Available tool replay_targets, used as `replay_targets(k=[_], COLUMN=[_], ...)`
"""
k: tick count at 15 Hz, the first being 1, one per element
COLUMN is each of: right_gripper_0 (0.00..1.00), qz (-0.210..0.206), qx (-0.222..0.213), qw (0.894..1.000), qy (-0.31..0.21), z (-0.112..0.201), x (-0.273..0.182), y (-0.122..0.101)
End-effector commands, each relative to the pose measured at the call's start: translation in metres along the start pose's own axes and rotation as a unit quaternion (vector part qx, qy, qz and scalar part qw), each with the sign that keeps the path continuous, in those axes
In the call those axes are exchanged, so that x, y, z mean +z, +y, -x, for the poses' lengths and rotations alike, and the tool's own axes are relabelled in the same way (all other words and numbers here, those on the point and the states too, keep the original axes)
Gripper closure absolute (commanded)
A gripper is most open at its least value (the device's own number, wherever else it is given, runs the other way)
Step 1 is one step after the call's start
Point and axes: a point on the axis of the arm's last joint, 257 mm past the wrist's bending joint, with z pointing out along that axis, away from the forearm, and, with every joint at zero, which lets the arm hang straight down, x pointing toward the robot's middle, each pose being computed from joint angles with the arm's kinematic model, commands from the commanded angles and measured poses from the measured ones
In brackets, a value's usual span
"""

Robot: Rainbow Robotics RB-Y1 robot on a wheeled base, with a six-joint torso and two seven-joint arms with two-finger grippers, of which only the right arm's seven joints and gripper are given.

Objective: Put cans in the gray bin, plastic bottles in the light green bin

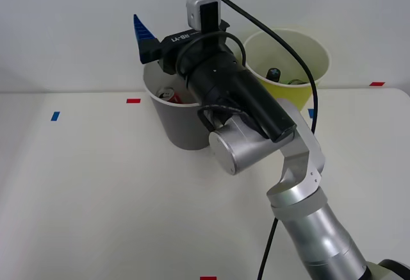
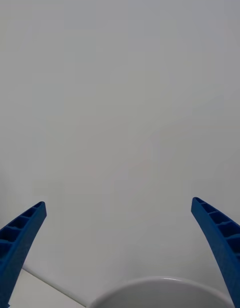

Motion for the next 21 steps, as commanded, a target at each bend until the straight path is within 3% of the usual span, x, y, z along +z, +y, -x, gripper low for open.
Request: replay_targets(k=[1,8,11,14,17,21], right_gripper_0=[0.0,0.0,0.0,0.0,0.0,0.0], qz=[0.002,-0.001,-0.015,-0.031,-0.044,-0.091], qx=[0.003,0.012,0.019,-0.004,0.021,0.056], qw=[1.0,1.0,0.999,0.999,0.999,0.993], qy=[-0.002,-0.022,-0.034,-0.033,-0.008,0.048], z=[0.001,0.016,0.028,0.028,0.015,-0.011], x=[0.0,-0.001,-0.011,-0.053,-0.122,-0.234], y=[0.002,-0.002,-0.022,-0.055,-0.08,-0.112])
